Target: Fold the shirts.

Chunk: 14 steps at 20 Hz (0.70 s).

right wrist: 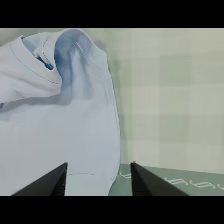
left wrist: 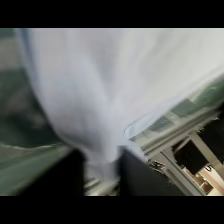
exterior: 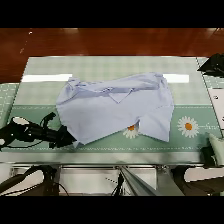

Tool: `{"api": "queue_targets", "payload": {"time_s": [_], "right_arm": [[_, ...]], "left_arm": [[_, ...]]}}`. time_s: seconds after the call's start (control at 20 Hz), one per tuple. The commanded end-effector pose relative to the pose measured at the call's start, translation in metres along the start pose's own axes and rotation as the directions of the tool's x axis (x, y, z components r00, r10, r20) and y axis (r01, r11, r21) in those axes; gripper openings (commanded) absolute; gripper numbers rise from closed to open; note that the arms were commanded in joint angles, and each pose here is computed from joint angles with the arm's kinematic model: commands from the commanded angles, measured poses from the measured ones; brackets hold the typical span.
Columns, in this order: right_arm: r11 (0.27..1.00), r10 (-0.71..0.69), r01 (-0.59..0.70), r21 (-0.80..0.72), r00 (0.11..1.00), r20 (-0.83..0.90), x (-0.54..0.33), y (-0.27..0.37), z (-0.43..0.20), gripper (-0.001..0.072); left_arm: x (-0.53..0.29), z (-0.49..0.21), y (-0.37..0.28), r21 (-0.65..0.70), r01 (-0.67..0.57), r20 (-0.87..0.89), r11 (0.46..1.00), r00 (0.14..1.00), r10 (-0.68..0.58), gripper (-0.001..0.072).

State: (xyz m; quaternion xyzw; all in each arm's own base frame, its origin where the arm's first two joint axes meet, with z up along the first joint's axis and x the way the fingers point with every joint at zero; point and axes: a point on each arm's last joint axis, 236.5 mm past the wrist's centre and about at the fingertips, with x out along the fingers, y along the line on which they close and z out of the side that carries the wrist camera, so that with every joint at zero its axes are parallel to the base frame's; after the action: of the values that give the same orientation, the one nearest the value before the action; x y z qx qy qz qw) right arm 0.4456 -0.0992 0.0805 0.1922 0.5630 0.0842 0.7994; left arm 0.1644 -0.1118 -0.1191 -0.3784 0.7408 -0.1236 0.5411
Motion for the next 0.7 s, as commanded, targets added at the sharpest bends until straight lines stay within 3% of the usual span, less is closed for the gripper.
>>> {"api": "queue_targets", "payload": {"time_s": [0.0,0.15,0.4,0.55,0.6,0.65], "right_arm": [[1.000,-0.019,0.019,0.000,1.000,-0.013,0.001,-0.005,-0.003,0.0492],[0.996,-0.085,0.087,0.021,0.992,-0.098,0.010,-0.028,-0.025,0.0492],[0.986,0.052,-0.003,0.167,0.955,-0.292,0.066,-0.035,-0.100,0.0496],[0.967,0.191,-0.135,0.214,0.945,-0.266,0.100,-0.014,-0.116,0.0507],[0.956,0.222,-0.162,0.244,0.945,-0.242,0.110,-0.010,-0.118,0.0567],[0.947,0.233,-0.170,0.273,0.948,-0.216,0.118,-0.010,-0.118,0.0569]], "left_arm": [[0.004,0.023,0.008,-0.014,-0.043,0.042,0.999,0.998,0.044,0.0025],[-0.004,0.034,0.001,0.006,-0.036,0.073,0.999,0.997,0.036,0.0024],[-0.013,0.039,-0.009,0.037,-0.029,0.085,0.999,0.996,0.025,0.0024],[-0.015,0.041,-0.012,0.046,-0.027,0.096,0.999,0.995,0.022,0.0024],[-0.015,0.041,-0.012,0.047,-0.027,0.097,0.999,0.995,0.022,0.0024],[-0.015,0.041,-0.012,0.047,-0.026,0.097,0.999,0.995,0.022,0.0024]]}}
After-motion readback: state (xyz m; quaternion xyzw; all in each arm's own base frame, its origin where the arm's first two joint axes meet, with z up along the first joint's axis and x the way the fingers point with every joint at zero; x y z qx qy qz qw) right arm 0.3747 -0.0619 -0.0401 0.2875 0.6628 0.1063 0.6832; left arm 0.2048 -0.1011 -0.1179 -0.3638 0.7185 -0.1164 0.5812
